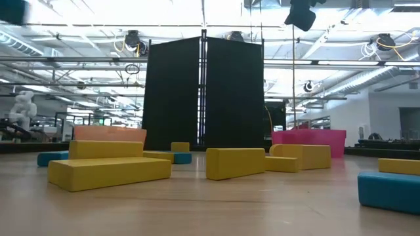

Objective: Sort blocks
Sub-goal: Put the blue block into the green transparent bin

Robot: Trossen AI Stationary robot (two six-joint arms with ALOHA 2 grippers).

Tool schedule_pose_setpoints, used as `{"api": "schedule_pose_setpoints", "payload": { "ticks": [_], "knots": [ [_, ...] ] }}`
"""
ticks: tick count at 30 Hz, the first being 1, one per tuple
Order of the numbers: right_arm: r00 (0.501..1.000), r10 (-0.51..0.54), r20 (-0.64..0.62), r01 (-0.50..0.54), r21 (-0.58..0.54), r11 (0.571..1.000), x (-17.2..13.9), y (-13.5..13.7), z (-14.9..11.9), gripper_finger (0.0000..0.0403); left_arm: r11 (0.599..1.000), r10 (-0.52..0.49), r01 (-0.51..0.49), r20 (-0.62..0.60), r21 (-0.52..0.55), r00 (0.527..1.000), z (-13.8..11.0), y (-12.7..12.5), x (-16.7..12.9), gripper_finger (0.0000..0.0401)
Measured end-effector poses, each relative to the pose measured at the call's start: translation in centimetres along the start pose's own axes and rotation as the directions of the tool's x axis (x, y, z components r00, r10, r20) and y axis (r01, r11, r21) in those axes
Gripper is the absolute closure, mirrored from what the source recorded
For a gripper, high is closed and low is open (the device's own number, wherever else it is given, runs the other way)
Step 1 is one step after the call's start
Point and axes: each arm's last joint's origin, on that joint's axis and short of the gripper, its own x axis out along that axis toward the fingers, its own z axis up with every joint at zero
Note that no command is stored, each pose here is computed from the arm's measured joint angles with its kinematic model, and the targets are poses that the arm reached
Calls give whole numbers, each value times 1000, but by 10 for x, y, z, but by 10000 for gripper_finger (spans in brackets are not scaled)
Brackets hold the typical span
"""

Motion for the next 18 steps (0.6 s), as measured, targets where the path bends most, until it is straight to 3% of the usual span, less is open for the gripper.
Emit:
{"api": "schedule_pose_setpoints", "payload": {
  "ticks": [10, 18],
  "knots": [
    [1000, -1, 13, 1, -18, 1000, 0, 0, 1, 167, 971, 31, -20, -43, 239, 999, -62, 1, 4, 300],
    [1000, -1, 28, 1, -22, 1000, 0, 0, 3, 167, 929, 160, -134, -48, 345, 986, -90, 9, 17, 300]
  ]
}}
